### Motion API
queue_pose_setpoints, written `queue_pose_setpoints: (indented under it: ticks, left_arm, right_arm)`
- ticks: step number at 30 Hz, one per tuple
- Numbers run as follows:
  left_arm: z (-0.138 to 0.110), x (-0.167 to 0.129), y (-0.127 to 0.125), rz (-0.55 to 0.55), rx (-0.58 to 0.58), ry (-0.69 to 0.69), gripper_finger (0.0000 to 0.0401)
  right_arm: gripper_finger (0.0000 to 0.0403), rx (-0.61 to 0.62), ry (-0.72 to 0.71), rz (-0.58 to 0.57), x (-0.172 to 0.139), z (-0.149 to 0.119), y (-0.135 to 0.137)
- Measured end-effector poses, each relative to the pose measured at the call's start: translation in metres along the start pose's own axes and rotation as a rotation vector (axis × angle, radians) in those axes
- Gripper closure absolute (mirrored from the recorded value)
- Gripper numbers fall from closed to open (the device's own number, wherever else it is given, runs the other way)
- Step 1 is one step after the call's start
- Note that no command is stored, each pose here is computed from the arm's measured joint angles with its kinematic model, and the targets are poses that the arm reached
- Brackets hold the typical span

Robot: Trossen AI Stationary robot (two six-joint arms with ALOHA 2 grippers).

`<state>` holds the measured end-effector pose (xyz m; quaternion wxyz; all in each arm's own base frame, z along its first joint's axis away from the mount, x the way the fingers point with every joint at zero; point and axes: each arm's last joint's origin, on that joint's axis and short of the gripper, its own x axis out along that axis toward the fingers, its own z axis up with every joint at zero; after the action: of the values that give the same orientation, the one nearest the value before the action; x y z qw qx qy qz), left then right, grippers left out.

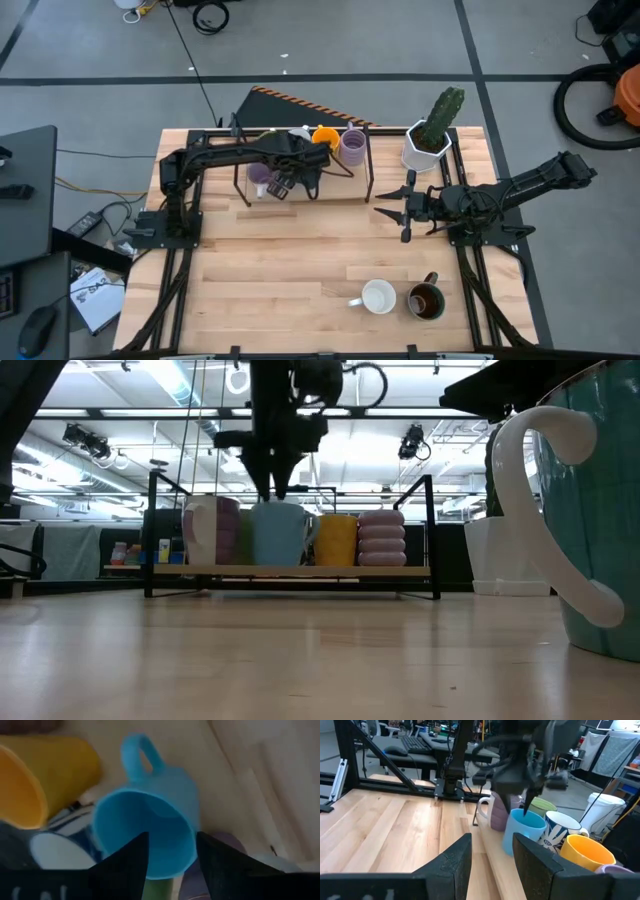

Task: Place coffee mugs
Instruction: Put the light blue mug on the shelf aligned with the blue mug

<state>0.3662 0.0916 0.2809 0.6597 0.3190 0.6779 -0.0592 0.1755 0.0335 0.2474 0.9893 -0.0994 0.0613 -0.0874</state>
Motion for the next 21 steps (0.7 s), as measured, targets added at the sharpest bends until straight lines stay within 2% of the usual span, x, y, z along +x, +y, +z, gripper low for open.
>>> queue_pose_setpoints:
  ticks: [7,10,14,21]
  left_arm:
    - [0.003,-0.016,0.010,0.038,-0.063,-0.084,0.0229]
    - [0.010,-0.017,0.016,0.067,-0.157,-0.191,0.0229]
    - [0.021,-0.013,0.025,0.045,-0.325,-0.333,0.0229]
    - [0.039,0.008,0.026,0.056,-0.438,-0.327,0.0229]
  right_arm:
    - [0.0254,0.001,-0.002,0.000,0.000,0.000,0.000]
    - [0.0254,0.001,-0.002,0.000,0.000,0.000,0.000]
    - [0.0254,0.001,-0.002,0.000,0.000,0.000,0.000]
    - [0.0254,0.000,-0.005,-0.001,0.001,0.000,0.000]
